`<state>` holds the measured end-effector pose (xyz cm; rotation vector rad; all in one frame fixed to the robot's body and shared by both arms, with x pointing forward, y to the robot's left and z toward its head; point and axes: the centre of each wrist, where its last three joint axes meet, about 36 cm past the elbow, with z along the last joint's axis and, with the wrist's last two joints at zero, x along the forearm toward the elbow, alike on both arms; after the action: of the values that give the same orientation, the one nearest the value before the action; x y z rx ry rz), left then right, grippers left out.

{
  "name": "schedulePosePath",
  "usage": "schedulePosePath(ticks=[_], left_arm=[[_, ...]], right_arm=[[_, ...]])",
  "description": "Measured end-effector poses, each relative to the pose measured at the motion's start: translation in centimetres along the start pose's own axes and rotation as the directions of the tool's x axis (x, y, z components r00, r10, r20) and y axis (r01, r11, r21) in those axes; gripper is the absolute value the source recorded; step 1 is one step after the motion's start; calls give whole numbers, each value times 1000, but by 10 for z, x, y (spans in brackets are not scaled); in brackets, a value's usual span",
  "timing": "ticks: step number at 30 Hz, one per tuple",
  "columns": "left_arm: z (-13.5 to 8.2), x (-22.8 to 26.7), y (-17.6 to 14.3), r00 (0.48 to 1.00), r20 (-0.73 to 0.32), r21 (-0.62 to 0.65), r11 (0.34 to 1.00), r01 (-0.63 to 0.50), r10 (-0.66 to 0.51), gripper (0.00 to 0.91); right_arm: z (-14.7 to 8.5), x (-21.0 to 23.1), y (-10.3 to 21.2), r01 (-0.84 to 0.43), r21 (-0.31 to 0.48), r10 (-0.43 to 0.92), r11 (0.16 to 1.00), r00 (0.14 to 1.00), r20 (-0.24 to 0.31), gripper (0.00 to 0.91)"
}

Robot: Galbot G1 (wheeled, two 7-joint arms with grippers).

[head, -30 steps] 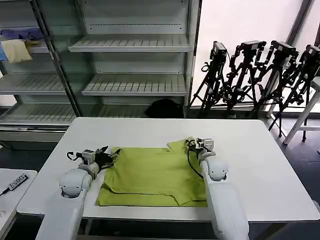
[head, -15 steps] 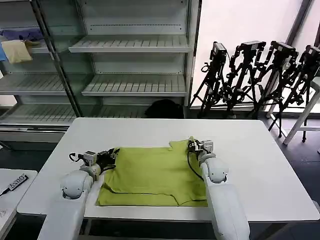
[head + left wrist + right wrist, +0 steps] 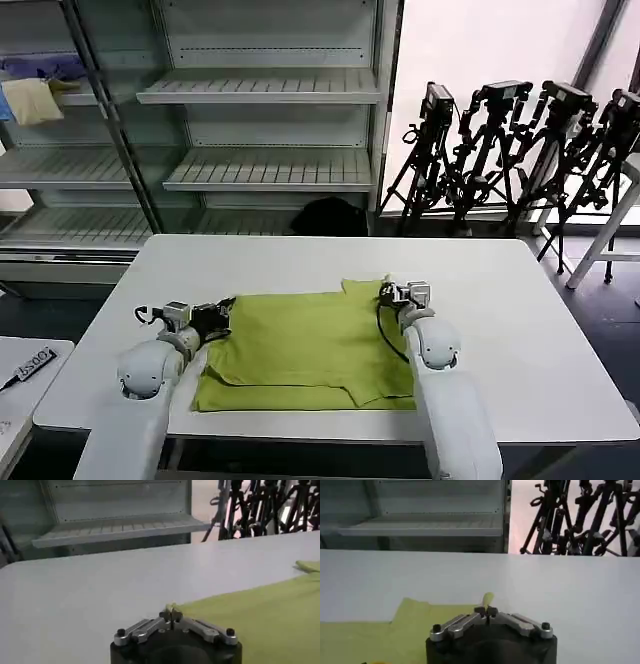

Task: Fold and organize the clothes.

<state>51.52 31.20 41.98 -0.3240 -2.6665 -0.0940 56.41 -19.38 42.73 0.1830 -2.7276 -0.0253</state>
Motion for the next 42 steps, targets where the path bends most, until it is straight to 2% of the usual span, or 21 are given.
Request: schedulePosePath(ticks=[9,15,22,31,42], left_arm=[[-9,13,-2,999,48,19,1000,-10,9,10],[-11,26,-1,997,76,27,999,-27,24,10],[-7,45,-5,994,95,29,998,-54,51,0],[7,73,-11,993,96,25,997,-76,73,10],[27,104,-22,994,75,27,997,-78,76,0]], right_arm=[[-13,21,-1,17,-3,-17,1000,998,64,0],[-12,43,-6,22,-1,-22,1000,995,96,0],[7,76,-9,33,-1,-33,999,994,103,0],[38,121,-12,53,-8,-52,999,995,81,0],[56,170,-6,81,-7,-80,997,994,72,0]])
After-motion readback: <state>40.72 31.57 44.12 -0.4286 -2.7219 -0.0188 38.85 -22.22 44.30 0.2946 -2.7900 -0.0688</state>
